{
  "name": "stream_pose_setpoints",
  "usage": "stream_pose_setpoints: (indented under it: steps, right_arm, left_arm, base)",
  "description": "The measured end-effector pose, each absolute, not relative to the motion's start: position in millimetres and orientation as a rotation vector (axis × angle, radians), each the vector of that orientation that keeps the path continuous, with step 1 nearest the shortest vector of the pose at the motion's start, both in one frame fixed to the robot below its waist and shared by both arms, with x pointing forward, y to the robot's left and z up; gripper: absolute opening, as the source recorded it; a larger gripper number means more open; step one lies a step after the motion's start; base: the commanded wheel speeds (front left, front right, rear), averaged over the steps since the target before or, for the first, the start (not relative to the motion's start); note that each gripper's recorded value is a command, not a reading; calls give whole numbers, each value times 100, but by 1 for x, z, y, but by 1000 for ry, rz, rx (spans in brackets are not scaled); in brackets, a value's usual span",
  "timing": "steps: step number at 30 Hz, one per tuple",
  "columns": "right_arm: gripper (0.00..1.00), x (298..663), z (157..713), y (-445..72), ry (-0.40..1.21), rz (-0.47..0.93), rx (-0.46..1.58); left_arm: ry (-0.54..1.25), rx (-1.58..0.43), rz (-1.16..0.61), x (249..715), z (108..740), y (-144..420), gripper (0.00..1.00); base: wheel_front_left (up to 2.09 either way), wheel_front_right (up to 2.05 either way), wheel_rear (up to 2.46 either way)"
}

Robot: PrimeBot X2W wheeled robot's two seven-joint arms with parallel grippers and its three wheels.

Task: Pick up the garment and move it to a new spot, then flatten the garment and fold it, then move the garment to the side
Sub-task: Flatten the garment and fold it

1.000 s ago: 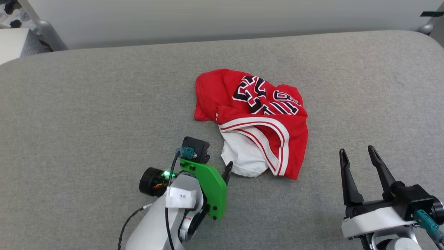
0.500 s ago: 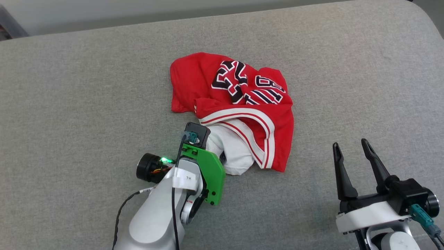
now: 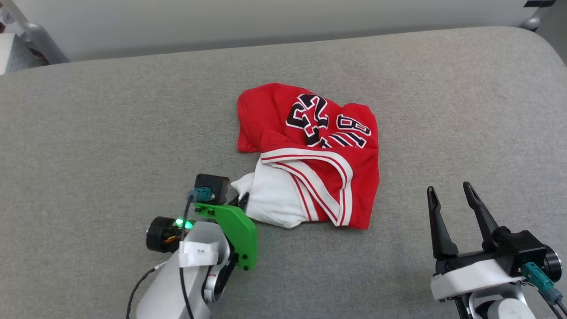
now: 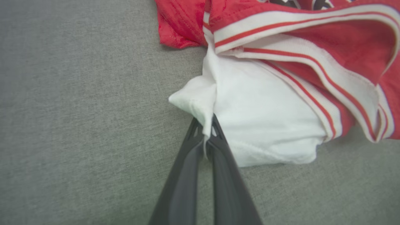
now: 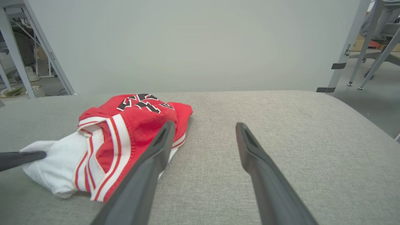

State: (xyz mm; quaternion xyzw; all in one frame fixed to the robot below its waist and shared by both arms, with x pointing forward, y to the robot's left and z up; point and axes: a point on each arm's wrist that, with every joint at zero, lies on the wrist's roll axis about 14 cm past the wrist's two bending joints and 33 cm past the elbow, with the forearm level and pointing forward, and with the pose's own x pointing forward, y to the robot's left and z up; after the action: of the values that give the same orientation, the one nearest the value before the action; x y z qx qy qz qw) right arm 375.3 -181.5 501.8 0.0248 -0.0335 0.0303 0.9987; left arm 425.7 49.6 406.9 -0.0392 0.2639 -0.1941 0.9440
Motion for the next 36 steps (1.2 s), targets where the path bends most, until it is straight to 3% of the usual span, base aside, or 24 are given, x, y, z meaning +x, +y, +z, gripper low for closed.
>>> stream_pose_setpoints:
  steps: [13, 24, 26, 27, 31, 36]
  right_arm:
    - [100, 374, 517, -158, -113, 133, 64]
    - [100, 377, 515, -152, -107, 151, 71]
    - [100, 377, 513, -152, -103, 150, 71]
    - [100, 377, 513, -152, -101, 150, 71]
    - [100, 377, 512, -152, -98, 149, 70]
    - [100, 376, 515, -153, -108, 148, 64]
  left_arm:
    - [261, -120, -80, 433, 487, 170, 0]
    - [423, -173, 119, 396, 434, 234, 0]
    - [461, -176, 133, 390, 422, 236, 40]
    - [480, -175, 142, 388, 415, 238, 100]
    - [525, -168, 182, 378, 399, 247, 100]
    - [451, -165, 194, 379, 408, 250, 100]
  base:
    - [0, 0, 0]
    - [0, 0, 0]
    - [0, 0, 0]
    - [0, 0, 0]
    - [0, 0, 0]
    - [0, 0, 0]
